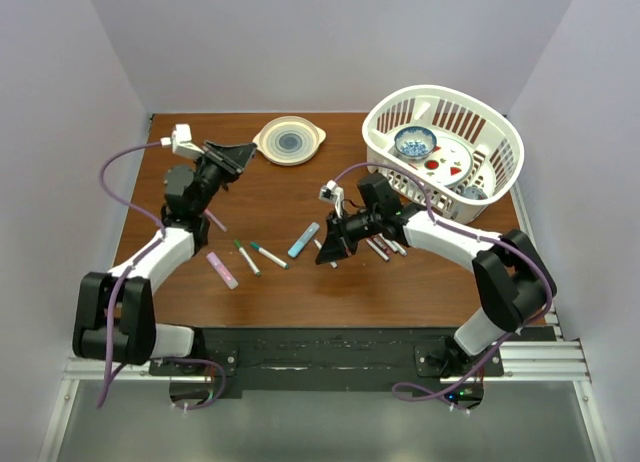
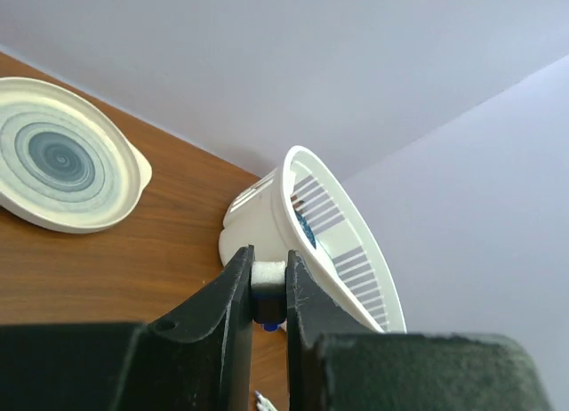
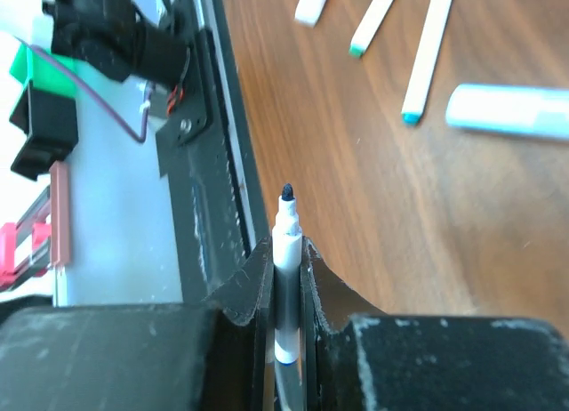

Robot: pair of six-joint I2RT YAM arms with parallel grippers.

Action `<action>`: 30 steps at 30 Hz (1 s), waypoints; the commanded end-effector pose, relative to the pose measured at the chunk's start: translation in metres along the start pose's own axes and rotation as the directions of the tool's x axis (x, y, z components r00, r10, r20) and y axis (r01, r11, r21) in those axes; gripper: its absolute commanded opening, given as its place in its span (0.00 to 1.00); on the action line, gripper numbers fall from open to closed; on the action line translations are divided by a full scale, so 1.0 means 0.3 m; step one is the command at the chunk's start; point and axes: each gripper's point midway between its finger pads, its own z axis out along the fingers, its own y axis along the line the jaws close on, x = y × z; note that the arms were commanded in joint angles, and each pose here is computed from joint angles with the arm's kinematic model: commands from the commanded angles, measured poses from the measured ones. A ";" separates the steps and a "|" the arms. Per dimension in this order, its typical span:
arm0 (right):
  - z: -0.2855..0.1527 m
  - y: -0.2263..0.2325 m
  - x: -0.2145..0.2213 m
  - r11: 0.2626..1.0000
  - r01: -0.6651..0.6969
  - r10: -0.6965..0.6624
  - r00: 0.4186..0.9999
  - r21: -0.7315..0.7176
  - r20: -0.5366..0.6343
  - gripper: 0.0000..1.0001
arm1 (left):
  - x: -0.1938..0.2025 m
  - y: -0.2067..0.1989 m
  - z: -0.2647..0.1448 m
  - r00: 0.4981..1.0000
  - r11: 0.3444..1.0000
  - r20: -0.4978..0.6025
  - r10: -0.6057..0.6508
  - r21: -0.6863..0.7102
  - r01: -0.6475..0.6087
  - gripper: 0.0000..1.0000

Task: Open the pen caps

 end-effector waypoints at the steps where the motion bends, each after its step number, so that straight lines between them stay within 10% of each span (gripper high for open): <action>1: -0.028 0.018 -0.014 0.995 0.097 -0.097 0.995 -0.005 -0.024 0.00 | -0.010 0.101 -0.059 0.999 0.995 0.041 0.019 -0.097 -0.015 0.00; 13: -0.075 0.011 0.005 0.967 0.252 -0.250 0.964 0.019 -0.094 0.00 | 0.015 0.725 -0.165 0.992 0.762 -0.046 -0.114 -0.645 0.058 0.00; 30: -0.086 -0.009 -0.001 0.970 0.241 -0.236 0.967 0.041 -0.097 0.00 | -0.059 1.005 -0.046 0.986 0.615 -0.120 -0.113 -0.788 -0.025 0.38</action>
